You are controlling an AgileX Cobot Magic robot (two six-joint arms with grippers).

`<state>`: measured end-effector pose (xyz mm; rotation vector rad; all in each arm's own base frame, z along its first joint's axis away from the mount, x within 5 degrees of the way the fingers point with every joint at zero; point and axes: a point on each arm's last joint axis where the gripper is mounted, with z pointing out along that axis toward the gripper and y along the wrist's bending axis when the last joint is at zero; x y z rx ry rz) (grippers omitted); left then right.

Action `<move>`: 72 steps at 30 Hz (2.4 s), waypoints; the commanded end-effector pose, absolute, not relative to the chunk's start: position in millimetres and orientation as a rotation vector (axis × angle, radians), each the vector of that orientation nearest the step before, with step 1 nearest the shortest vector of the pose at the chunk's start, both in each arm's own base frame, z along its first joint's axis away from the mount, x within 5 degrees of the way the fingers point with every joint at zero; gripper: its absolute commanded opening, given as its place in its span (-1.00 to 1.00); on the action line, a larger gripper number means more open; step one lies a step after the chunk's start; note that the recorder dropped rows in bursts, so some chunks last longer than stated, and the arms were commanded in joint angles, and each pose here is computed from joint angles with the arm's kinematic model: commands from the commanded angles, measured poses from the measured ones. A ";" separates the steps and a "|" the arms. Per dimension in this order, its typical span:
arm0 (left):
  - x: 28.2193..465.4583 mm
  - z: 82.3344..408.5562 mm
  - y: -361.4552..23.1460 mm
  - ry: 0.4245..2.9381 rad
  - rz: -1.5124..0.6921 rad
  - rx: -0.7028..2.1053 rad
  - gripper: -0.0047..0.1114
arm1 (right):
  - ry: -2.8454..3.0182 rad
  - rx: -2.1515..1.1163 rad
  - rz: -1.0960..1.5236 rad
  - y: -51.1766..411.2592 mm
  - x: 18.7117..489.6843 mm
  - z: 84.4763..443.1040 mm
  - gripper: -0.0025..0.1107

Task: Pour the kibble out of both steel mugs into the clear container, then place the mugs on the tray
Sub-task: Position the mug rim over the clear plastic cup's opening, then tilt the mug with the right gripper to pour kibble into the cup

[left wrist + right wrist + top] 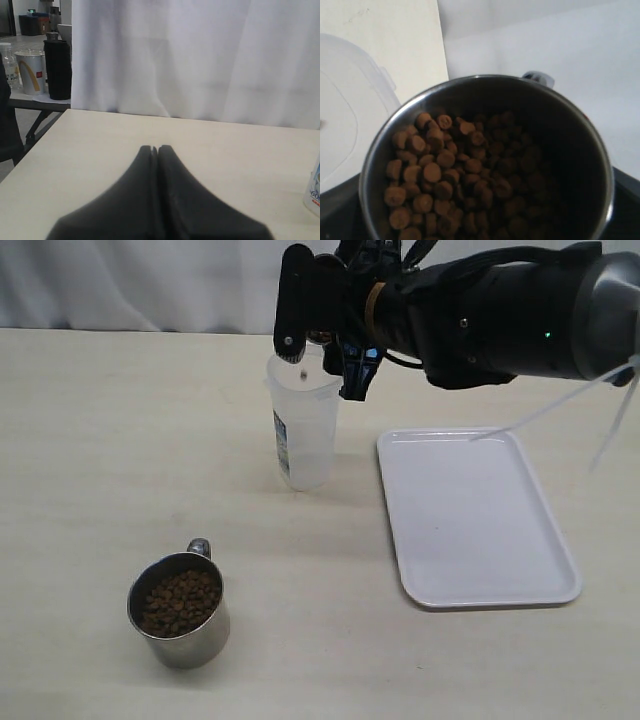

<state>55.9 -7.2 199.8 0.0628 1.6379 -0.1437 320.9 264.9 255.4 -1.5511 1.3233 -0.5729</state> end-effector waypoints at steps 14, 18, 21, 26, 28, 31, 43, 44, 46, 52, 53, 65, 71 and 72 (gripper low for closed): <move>55.9 200.5 -7.3 1.624 -0.151 0.058 -0.92 | 1.247 -1.573 -0.631 265.5 321.3 263.3 -0.88; 55.9 200.5 -7.3 1.624 -0.151 0.058 -0.92 | 1.235 -1.586 -0.642 265.5 321.3 263.3 -0.88; 55.9 200.1 -7.3 1.629 -0.150 0.058 -0.92 | 1.220 -1.600 -0.655 265.5 321.3 263.3 -0.88; 55.9 200.1 -7.3 1.629 -0.150 0.058 -0.92 | 1.195 -1.624 -0.677 265.5 321.3 263.3 -0.88; 55.9 200.1 -7.3 1.629 -0.150 0.058 -0.92 | 1.190 -1.629 -0.681 265.5 321.3 263.3 -0.88; 55.9 200.1 -7.3 1.629 -0.150 0.058 -0.92 | 1.190 -1.629 -0.681 265.5 321.3 263.3 -0.88; 55.9 200.1 -7.3 1.629 -0.150 0.058 -0.92 | 1.148 -1.666 -0.692 266.8 320.7 263.3 -0.88; 55.9 200.1 -7.3 1.629 -0.150 0.058 -0.92 | 1.148 -1.666 -0.692 266.8 320.7 263.3 -0.88; 55.9 200.1 -7.3 1.629 -0.150 0.058 -0.92 | 1.143 -1.671 -0.697 266.8 320.7 263.3 -0.88; 55.9 200.3 -7.3 1.626 -0.149 0.060 -0.92 | 1.082 -1.724 -0.718 268.3 319.8 262.8 -0.88; 55.9 200.5 -7.3 1.624 -0.149 0.060 -0.92 | 1.078 -1.728 -0.721 268.3 319.8 262.8 -0.88; 55.9 200.5 -7.3 1.624 -0.149 0.060 -0.92 | 1.058 -1.742 -0.747 267.8 320.2 263.3 -0.88; 55.9 200.5 -7.3 1.624 -0.149 0.060 -0.92 | 1.039 -1.757 -0.762 267.8 320.2 263.3 -0.88; 55.9 200.5 -7.3 1.624 -0.149 0.060 -0.92 | 1.039 -1.757 -0.762 267.8 320.2 263.3 -0.88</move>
